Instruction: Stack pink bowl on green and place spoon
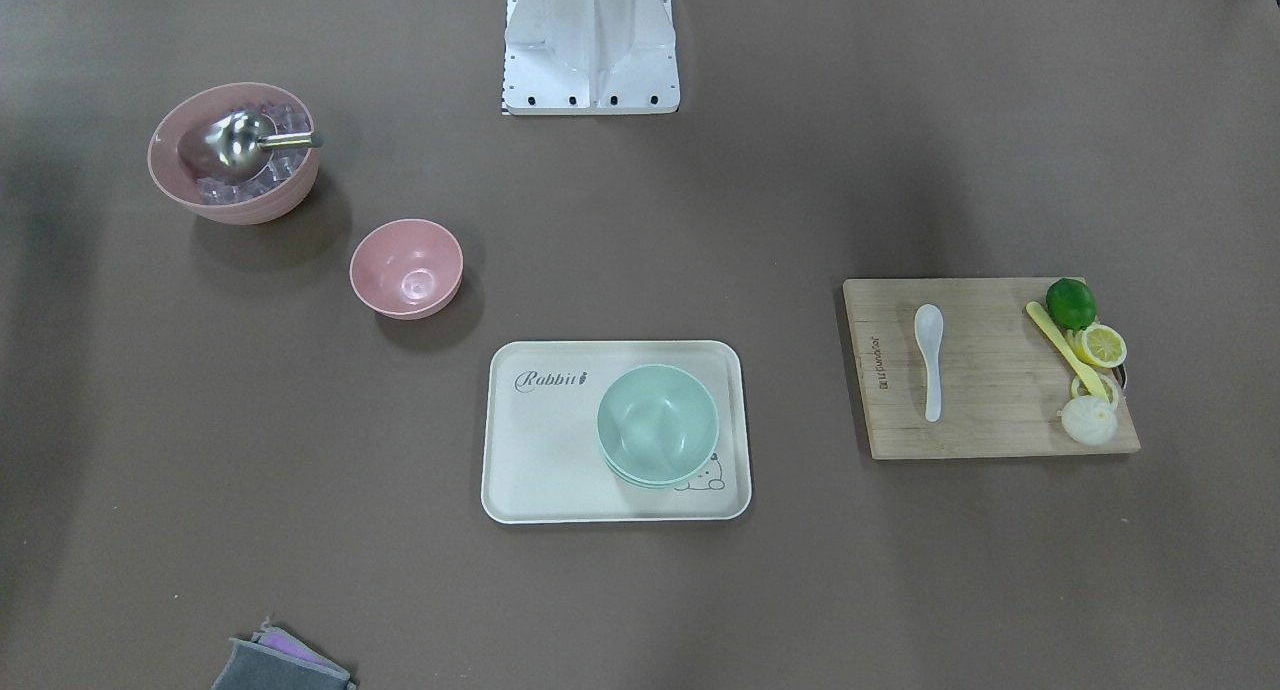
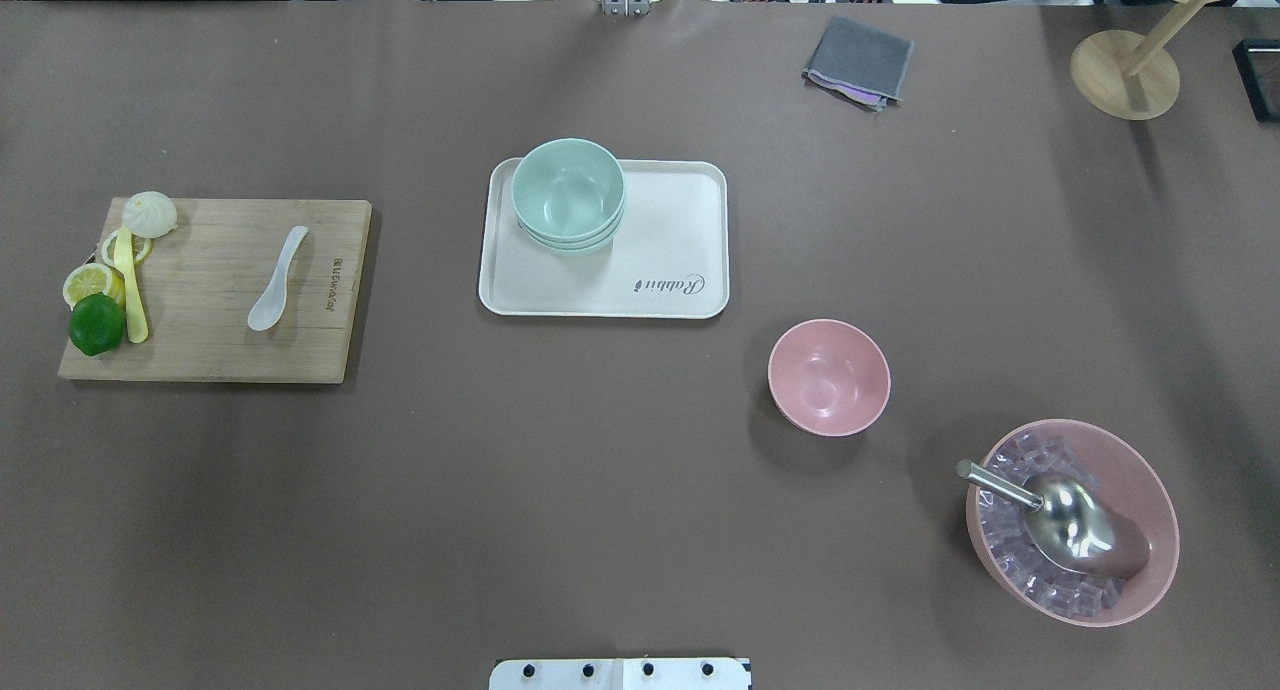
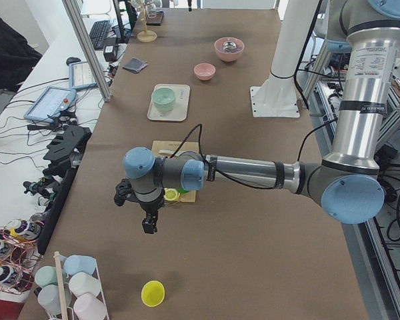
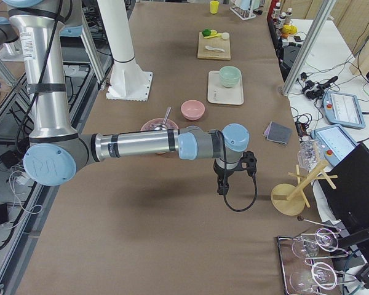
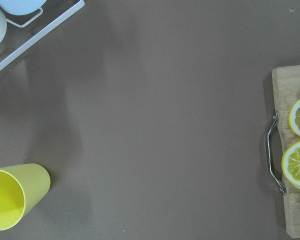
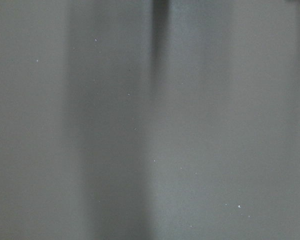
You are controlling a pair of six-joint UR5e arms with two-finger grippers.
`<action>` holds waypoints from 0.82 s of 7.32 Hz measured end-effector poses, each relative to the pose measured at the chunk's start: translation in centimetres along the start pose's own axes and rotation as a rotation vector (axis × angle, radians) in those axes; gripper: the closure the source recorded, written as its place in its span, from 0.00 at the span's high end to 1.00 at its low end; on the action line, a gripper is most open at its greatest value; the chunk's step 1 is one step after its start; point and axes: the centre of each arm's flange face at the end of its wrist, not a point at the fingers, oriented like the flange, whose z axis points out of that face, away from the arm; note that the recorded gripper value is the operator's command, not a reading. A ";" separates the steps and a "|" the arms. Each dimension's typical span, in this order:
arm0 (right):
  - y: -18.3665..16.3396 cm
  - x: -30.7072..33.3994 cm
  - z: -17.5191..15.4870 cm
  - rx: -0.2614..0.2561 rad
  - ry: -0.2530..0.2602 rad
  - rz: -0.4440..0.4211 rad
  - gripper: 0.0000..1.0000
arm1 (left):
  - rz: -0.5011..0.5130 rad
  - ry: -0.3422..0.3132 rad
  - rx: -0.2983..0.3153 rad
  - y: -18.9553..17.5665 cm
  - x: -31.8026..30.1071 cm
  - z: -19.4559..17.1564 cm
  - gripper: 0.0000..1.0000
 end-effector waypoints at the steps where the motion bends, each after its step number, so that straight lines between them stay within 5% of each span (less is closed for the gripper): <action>1: 0.0 0.0 0.0 0.000 -0.001 0.001 1.00 | -0.001 0.000 0.001 -0.1 0.1 -0.1 0.98; 6: 0.0 -0.1 -0.1 0.001 -0.004 0.003 1.00 | -0.003 0.000 0.002 -0.2 0.2 -0.2 0.98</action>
